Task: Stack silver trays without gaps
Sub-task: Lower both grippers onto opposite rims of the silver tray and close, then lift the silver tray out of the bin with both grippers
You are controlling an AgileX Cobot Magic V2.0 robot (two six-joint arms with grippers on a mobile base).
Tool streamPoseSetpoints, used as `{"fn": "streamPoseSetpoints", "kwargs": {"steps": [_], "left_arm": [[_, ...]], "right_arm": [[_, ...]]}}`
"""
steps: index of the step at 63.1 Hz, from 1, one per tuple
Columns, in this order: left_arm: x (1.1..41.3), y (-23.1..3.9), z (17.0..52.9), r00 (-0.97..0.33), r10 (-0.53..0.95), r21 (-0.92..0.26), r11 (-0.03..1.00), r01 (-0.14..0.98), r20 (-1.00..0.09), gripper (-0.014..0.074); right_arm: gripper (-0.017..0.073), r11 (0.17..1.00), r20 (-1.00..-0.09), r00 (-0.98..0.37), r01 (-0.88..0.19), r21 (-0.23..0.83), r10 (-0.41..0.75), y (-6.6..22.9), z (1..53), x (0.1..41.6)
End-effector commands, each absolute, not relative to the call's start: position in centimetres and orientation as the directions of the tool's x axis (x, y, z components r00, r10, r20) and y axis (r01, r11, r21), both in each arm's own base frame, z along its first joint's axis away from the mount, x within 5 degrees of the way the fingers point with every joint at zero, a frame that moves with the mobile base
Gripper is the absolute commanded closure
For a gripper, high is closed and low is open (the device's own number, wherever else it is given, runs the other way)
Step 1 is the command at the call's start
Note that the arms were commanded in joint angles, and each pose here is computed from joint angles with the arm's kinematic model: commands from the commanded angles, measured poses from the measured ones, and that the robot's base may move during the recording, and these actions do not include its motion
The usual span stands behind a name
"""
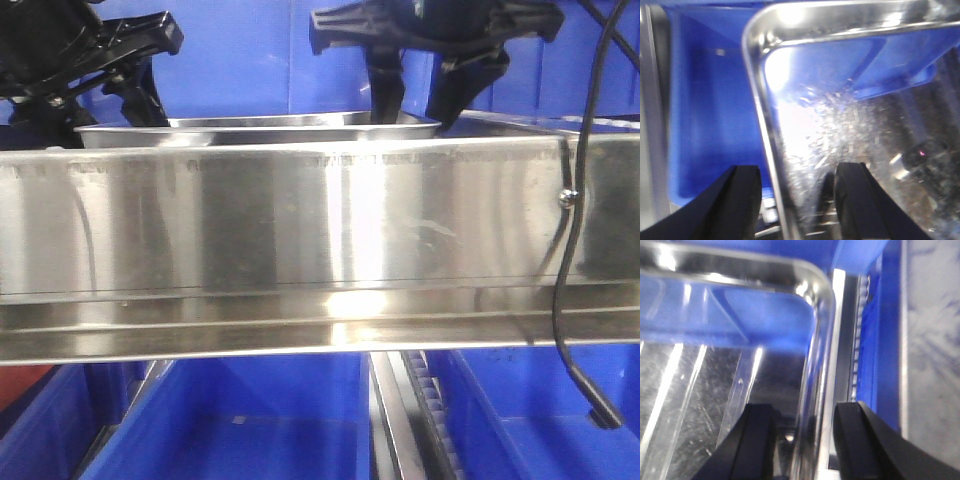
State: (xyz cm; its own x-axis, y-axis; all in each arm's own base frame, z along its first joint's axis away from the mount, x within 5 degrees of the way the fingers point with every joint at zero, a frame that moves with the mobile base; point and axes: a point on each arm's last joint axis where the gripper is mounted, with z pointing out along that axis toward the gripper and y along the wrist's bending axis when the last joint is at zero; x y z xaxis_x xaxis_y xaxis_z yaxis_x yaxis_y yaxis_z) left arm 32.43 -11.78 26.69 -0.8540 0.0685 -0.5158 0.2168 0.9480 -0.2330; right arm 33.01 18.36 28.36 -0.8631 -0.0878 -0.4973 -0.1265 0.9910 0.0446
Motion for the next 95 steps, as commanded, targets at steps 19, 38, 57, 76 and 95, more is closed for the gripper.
{"fn": "streamPoseSetpoints", "kwargs": {"steps": [19,38,57,76,95], "left_arm": [[32.4,-12.0,26.8,-0.857,0.061,-0.247,0.945,0.214,-0.511,0.051],[32.4,-12.1,26.8,-0.855,0.064,-0.246,0.944,0.218,-0.514,0.0618],[32.0,-12.0,27.3,-0.856,0.069,-0.246,0.943,0.223,-0.512,0.0618],[30.8,-11.5,30.1,-0.81,0.061,-0.239,0.94,0.243,-0.583,0.0618],[28.8,-10.7,34.0,-0.721,0.021,-0.248,0.932,0.265,-0.693,0.061]], "right_arm": [[0.0372,0.99,-0.505,-0.858,-0.135,0.043,-0.095,18.4,28.5,33.1],[0.0583,0.991,-0.479,-0.872,-0.129,0.03,-0.099,18.5,27.9,33.2],[0.0643,0.992,-0.466,-0.879,-0.128,0.02,-0.104,18.5,27.5,33.3],[0.0643,0.99,-0.547,-0.831,-0.14,0.031,-0.1,17.7,30.6,32.3],[0.0643,0.982,-0.664,-0.735,-0.187,0.007,-0.135,18.3,34.2,30.1]]}}
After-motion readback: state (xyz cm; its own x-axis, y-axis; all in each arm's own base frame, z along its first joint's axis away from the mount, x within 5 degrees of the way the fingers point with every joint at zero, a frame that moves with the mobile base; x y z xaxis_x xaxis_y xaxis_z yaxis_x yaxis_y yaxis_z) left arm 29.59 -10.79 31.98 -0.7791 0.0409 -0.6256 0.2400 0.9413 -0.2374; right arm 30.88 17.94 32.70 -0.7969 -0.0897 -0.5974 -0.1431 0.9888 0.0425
